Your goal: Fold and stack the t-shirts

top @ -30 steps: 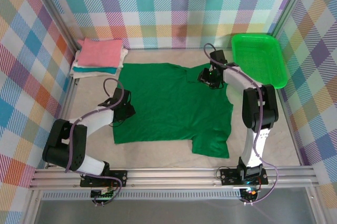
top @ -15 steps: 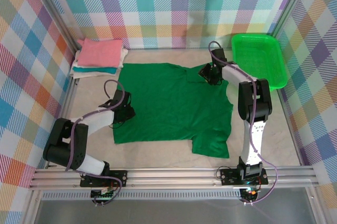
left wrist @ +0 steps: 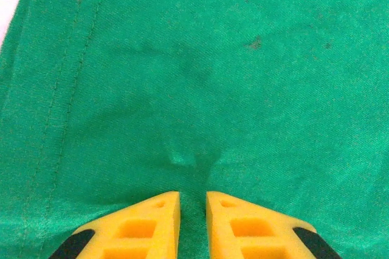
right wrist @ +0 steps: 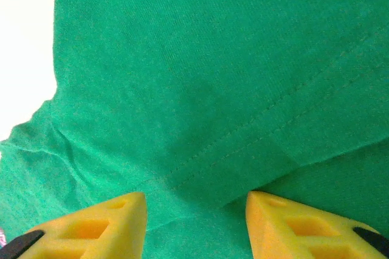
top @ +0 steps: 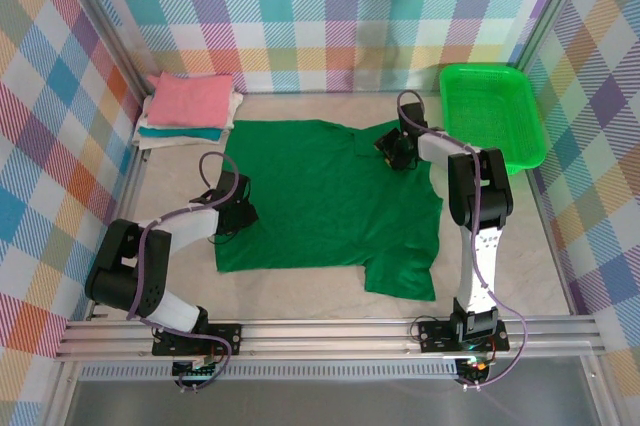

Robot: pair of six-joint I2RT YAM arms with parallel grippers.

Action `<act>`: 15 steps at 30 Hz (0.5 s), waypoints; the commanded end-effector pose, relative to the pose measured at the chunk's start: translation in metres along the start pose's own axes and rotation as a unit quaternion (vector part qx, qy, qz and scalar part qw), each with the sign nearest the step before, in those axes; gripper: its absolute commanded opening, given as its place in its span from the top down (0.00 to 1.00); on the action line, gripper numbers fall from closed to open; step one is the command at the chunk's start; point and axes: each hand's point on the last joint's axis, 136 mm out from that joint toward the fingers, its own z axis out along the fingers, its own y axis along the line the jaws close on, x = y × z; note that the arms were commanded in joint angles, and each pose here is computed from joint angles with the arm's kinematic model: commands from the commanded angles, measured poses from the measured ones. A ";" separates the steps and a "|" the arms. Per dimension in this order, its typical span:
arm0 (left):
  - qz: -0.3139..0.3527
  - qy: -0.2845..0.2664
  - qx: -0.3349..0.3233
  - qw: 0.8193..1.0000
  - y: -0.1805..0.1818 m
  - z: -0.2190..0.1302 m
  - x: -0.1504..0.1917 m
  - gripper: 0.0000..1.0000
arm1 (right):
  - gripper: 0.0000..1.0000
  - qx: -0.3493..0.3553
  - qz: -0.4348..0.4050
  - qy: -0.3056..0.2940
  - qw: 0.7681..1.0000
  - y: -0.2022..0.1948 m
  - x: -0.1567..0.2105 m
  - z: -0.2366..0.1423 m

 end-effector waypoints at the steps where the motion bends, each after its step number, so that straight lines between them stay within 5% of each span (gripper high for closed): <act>1: 0.003 -0.002 -0.006 1.000 -0.001 0.001 -0.001 0.81 | 0.55 -0.012 0.013 -0.004 1.000 0.006 0.000 0.005; 15: 0.005 -0.009 -0.016 1.000 0.005 -0.003 -0.002 0.81 | 0.77 -0.011 0.018 -0.051 0.998 0.013 -0.019 0.010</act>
